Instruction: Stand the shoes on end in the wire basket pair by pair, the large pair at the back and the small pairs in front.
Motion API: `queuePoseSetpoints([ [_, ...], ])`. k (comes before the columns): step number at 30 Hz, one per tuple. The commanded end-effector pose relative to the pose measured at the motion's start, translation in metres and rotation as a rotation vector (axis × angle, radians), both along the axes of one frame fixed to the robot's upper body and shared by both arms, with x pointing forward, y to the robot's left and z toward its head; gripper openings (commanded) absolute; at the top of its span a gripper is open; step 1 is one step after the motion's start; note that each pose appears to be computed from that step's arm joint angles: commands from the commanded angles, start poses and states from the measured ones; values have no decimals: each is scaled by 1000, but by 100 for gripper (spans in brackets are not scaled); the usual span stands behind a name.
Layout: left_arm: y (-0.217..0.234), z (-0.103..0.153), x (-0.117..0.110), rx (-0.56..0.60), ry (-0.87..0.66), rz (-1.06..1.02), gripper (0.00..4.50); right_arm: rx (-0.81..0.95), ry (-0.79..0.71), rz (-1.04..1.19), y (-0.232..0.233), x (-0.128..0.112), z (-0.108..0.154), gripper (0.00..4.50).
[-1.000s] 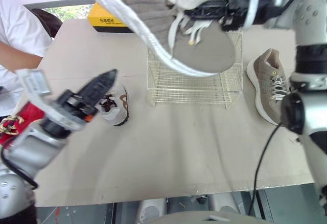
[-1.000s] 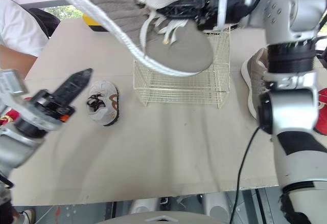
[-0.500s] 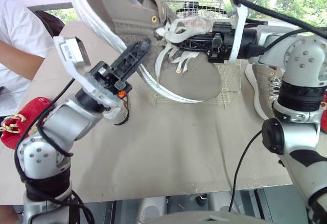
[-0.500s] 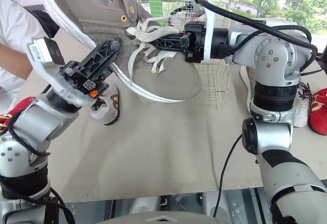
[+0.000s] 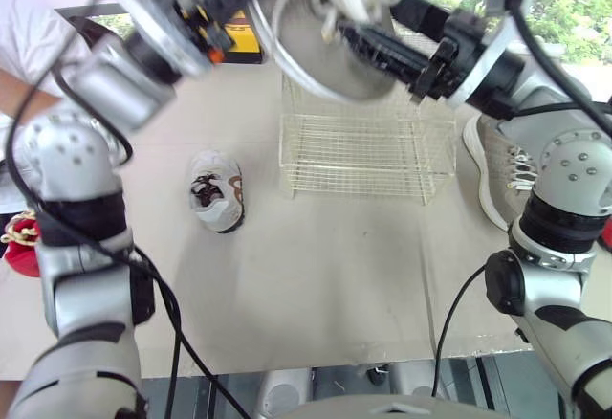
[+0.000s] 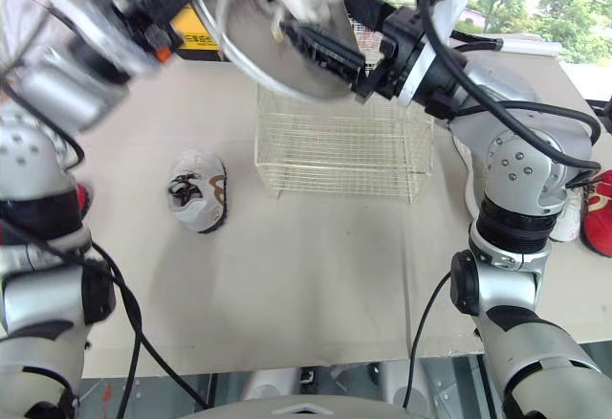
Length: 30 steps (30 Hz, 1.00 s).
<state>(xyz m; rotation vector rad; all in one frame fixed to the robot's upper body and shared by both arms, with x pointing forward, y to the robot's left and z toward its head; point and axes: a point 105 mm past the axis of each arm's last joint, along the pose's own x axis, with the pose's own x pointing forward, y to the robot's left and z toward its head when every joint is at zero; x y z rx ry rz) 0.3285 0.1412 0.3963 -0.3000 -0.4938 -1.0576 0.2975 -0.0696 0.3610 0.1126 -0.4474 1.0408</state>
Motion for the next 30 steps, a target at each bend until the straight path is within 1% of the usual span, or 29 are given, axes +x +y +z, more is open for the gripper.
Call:
queuePoseSetpoints([
  [1,15,48,28,19,-252,167,176,32,-116,-89,-20,-16,12,450],
  [2,14,56,33,34,-296,193,176,27,-123,-107,-24,-18,9,450],
  [3,13,65,37,38,-361,234,176,23,-137,-123,-26,-21,7,450],
  [4,10,74,40,68,-441,292,176,15,-154,-138,-28,-26,4,450],
  [6,3,89,39,68,-544,330,175,1,-164,-165,-29,-31,-3,450],
  [7,-4,89,39,124,-600,355,174,-6,-164,-176,-30,-34,-6,450],
  [9,-15,84,42,187,-643,356,174,-23,-170,-200,-30,-39,-11,450],
  [10,-21,78,46,220,-629,340,174,-29,-170,-206,-30,-42,-13,450],
  [13,-37,47,59,372,-597,287,174,-37,-158,-224,-31,-49,-18,450],
  [15,-41,31,66,450,-567,278,174,-39,-146,-236,-33,-52,-21,450],
  [17,-40,23,73,463,-511,275,173,-54,-132,-253,-35,-54,-25,450],
  [19,-39,11,79,531,-473,283,173,-87,-115,-268,-38,-57,-32,450],
  [21,-37,3,85,568,-439,304,172,-124,-103,-278,-42,-59,-39,450],
  [22,-36,-6,89,611,-412,312,172,-148,-96,-278,-44,-61,-42,450],
  [25,-35,-25,96,691,-338,293,172,-184,-78,-276,-51,-67,-49,450],
  [28,-35,-30,95,713,-311,261,172,-192,-63,-281,-56,-67,-50,450],
  [30,-32,-35,96,757,-296,259,171,-198,-53,-284,-58,-66,-52,450],
])
